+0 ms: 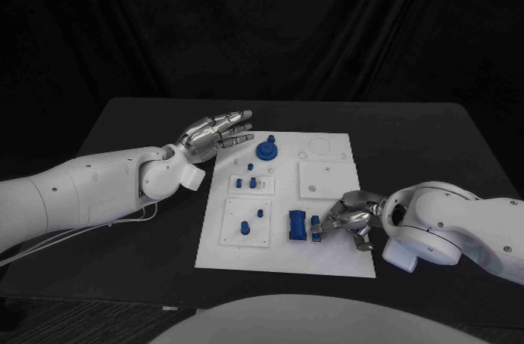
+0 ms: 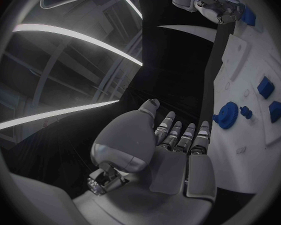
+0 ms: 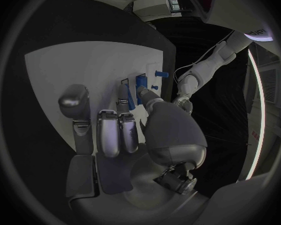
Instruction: Assemble the parts on the task board
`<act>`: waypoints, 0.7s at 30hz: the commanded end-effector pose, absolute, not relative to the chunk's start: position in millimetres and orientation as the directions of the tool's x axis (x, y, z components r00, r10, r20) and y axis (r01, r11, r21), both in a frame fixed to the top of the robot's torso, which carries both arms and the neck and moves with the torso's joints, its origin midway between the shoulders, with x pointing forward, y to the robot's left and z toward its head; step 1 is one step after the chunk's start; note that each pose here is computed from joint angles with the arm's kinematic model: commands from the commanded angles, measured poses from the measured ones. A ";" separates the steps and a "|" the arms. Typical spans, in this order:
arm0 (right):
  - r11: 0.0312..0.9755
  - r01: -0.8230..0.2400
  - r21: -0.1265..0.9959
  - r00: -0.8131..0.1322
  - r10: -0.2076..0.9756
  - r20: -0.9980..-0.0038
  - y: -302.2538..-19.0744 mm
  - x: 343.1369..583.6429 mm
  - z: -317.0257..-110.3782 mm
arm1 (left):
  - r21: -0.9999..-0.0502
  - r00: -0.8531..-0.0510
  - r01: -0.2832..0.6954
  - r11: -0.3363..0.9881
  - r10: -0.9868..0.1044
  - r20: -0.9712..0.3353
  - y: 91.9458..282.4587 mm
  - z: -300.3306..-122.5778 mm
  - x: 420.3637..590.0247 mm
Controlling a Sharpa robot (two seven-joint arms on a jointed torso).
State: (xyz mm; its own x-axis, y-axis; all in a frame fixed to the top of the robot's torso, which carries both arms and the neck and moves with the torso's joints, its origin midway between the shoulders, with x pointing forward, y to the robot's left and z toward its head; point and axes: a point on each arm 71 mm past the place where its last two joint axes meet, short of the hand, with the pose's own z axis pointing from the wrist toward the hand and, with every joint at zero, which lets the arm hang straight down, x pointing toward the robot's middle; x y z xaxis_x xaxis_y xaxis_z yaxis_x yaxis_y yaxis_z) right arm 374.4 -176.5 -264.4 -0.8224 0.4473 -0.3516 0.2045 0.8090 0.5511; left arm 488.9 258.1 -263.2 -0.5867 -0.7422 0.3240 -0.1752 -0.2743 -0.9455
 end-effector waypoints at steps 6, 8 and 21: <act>0.836 0.161 0.524 -0.825 0.406 -0.394 -176.5 373.4 -263.9 | -0.940 -0.595 -0.181 -0.290 -0.729 0.339 255.6 -263.6 487.9; 0.841 0.149 0.521 -0.821 0.398 -0.409 -176.8 373.8 -263.4 | -0.940 -0.595 -0.182 -0.290 -0.729 0.339 255.6 -263.7 487.8; 0.825 -0.138 0.548 -0.604 0.369 -0.706 -180.1 377.9 -236.0 | -0.939 -0.592 -0.181 -0.291 -0.731 0.340 257.6 -264.2 486.4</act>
State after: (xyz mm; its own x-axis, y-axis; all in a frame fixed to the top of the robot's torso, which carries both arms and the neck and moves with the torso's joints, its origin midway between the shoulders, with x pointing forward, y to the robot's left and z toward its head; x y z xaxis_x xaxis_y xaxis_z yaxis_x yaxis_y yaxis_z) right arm 372.1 -183.0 -250.1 -0.7424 0.3759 -0.5546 0.0265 0.8436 0.5363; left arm 487.2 258.8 -265.1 -0.5865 -0.7406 0.3279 -0.1837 -0.2727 -0.9444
